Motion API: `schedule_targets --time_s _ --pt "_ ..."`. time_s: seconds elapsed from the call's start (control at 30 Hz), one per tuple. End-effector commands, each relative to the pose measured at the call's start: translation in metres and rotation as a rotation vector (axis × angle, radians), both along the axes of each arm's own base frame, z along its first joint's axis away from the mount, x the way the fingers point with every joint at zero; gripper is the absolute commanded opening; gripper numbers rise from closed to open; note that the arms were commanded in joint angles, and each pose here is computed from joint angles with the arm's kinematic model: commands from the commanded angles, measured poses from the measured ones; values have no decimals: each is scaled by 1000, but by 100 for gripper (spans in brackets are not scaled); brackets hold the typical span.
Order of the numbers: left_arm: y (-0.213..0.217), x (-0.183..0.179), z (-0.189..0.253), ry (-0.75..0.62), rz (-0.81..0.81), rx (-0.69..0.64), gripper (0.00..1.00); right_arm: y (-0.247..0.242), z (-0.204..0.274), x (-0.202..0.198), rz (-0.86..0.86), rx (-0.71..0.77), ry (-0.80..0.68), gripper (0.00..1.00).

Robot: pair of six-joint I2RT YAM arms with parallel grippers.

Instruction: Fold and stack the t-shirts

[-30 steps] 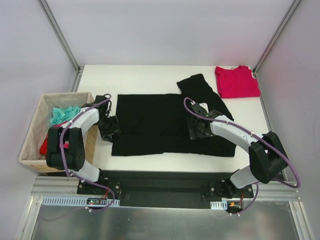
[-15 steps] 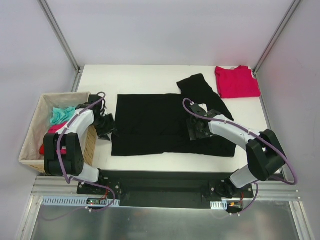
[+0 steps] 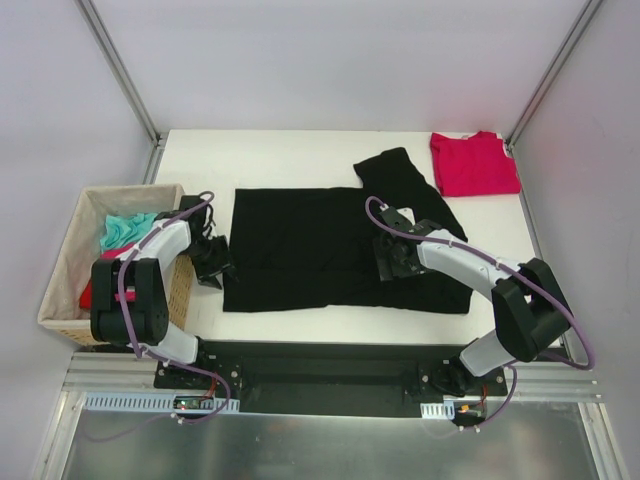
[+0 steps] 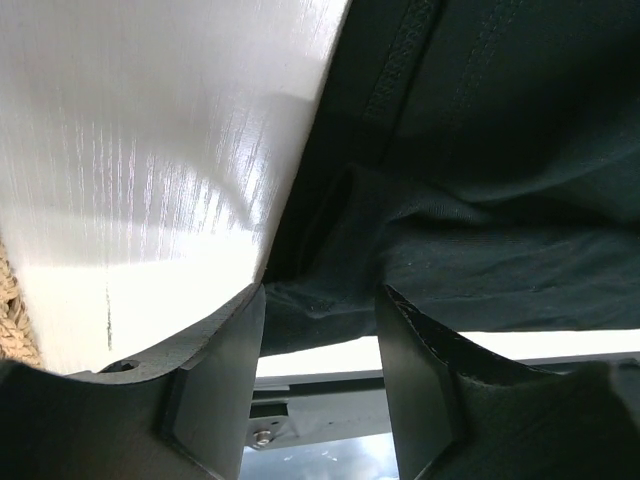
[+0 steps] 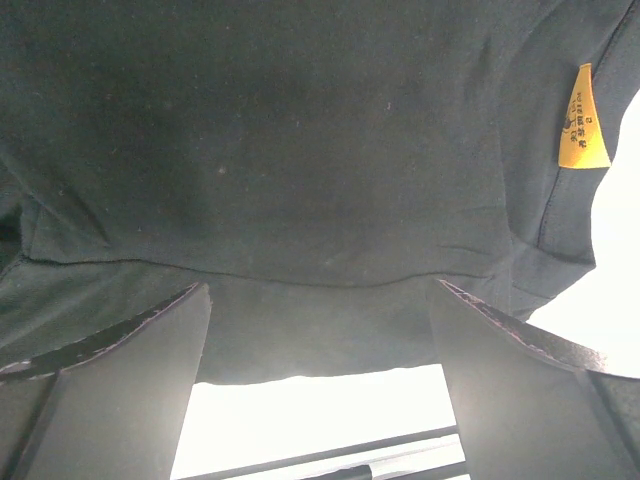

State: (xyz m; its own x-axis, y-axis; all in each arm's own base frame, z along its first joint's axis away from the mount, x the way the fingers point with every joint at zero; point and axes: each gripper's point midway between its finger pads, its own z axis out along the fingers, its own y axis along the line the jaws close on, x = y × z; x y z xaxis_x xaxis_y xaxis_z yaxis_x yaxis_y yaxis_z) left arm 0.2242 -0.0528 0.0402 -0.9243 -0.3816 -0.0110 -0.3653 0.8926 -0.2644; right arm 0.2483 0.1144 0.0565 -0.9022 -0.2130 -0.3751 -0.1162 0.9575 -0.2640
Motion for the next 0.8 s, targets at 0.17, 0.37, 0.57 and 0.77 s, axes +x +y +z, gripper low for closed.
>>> schedule_targets --time_s 0.17,0.37,0.57,0.77 --pt "-4 -1 -1 32 -5 -38 45 -2 9 3 -23 11 -38 94" --pt "-6 5 10 -35 -10 -54 36 0 4 2 -23 16 -26 94" --pt "-8 3 14 -55 -16 -62 34 4 4 4 -15 25 -20 93" --pt "-9 3 14 -64 -20 -69 35 3 4 3 -16 20 -17 93"
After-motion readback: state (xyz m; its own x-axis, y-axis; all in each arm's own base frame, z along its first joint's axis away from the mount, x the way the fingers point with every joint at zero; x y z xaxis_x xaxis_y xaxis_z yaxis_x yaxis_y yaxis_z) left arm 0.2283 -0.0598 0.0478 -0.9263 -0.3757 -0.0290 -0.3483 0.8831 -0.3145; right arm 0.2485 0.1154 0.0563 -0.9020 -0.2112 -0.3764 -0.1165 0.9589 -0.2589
